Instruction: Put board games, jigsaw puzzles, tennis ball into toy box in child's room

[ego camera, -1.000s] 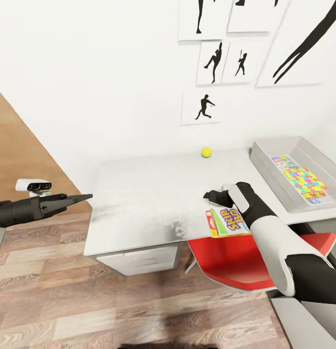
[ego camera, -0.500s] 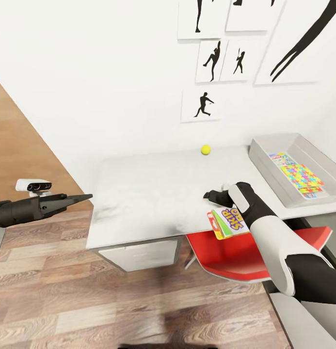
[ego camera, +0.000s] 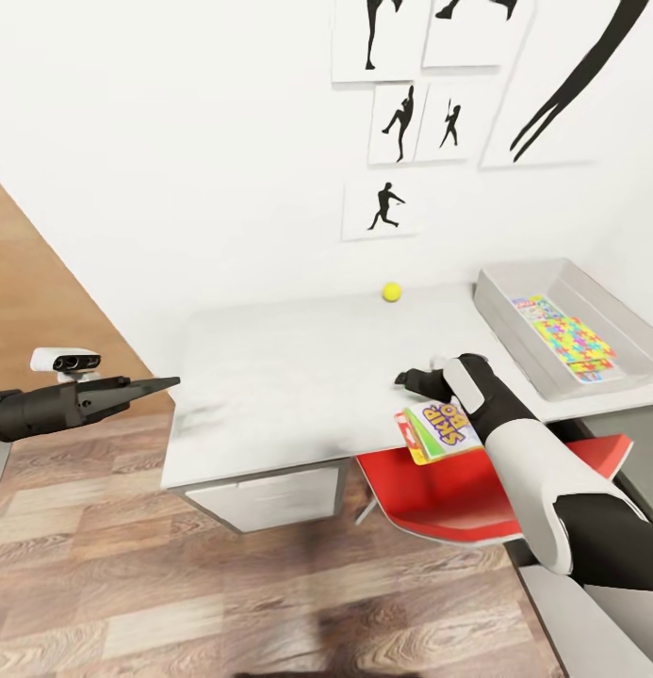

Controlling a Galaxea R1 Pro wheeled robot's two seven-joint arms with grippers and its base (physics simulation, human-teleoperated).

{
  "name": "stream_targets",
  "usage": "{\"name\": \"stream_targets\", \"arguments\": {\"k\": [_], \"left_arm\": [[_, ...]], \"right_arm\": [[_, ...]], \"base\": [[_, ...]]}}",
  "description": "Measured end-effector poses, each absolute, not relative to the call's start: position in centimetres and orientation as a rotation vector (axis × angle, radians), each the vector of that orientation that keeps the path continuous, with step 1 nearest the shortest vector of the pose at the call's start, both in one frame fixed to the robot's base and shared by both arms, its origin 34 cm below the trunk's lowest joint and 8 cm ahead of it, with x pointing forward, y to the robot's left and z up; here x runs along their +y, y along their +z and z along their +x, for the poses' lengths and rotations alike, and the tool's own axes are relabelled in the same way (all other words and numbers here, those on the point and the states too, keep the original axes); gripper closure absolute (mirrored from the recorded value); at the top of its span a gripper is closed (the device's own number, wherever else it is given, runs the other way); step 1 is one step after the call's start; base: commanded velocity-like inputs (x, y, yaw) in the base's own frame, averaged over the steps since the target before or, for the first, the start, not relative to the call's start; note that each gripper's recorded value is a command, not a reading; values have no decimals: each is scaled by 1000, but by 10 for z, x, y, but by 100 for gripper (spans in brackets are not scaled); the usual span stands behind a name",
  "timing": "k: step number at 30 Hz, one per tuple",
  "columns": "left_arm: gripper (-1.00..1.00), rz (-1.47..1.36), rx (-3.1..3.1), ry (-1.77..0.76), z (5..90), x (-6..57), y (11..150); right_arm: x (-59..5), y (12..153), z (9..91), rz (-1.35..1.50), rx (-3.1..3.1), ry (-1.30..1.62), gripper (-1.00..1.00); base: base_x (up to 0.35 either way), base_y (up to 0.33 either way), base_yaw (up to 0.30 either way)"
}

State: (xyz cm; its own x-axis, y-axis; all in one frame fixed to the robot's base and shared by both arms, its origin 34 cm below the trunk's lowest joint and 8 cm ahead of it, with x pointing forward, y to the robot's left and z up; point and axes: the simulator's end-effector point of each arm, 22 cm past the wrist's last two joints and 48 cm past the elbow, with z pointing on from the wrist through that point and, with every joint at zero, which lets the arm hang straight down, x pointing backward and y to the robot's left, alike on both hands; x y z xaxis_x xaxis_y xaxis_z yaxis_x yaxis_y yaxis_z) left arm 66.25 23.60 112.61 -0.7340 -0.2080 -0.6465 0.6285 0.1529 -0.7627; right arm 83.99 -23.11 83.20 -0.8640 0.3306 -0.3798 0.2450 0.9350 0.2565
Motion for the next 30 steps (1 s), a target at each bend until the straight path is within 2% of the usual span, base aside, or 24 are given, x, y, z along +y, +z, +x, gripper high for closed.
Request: {"name": "stream_targets", "arguments": {"k": [13, 30], "left_arm": [[-100, 416, 1773, -1646, 660, 236, 1136], [-100, 434, 1756, -1632, 657, 236, 1149]], "right_arm": [[-229, 855, 853, 416, 2602, 291, -100], [-182, 1013, 942, 306, 2338, 421, -100]], "base": [[0, 0, -169], [0, 0, -174]]}}
